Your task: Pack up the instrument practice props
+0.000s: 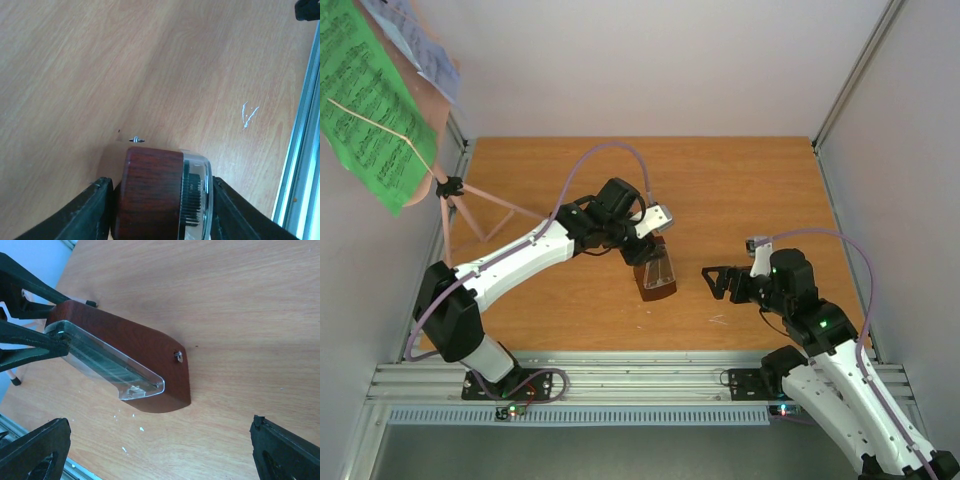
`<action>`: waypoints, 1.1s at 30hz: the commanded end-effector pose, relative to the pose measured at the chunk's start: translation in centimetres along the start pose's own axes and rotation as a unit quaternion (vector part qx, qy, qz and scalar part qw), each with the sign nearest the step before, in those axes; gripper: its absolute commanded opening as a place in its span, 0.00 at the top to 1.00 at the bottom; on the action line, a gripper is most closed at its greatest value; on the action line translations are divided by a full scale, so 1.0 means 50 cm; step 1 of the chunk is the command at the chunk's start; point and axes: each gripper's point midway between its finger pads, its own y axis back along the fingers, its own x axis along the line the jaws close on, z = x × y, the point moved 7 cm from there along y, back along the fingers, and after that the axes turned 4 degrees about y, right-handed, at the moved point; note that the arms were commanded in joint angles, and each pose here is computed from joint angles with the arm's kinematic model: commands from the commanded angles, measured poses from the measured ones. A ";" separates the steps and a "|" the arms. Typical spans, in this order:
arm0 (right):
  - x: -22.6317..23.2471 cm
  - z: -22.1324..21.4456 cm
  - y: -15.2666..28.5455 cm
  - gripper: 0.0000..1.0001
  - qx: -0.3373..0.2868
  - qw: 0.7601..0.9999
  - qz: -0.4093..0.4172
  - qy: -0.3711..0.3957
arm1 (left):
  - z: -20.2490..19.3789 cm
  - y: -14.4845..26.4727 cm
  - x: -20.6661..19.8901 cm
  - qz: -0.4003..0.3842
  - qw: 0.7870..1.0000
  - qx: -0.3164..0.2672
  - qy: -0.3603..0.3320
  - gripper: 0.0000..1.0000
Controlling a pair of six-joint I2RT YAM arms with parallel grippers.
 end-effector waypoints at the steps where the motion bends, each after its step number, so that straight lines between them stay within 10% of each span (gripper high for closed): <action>1: -0.005 -0.012 0.001 0.01 0.011 1.000 -0.002 -0.024 | 0.013 0.005 -0.001 0.006 1.000 -0.014 -0.016 0.54; 12: 0.005 -0.012 0.012 0.02 0.009 1.000 0.016 -0.020 | 0.013 0.002 -0.007 0.124 0.992 -0.023 0.016 0.61; 26: -0.001 -0.035 0.025 0.02 0.027 0.999 0.007 -0.043 | 0.037 0.008 -0.015 0.238 0.917 -0.149 0.284 0.64; 33: -0.008 -0.050 0.019 0.02 0.031 0.998 0.008 -0.055 | 0.040 -0.024 -0.071 0.240 0.931 -0.120 0.249 0.25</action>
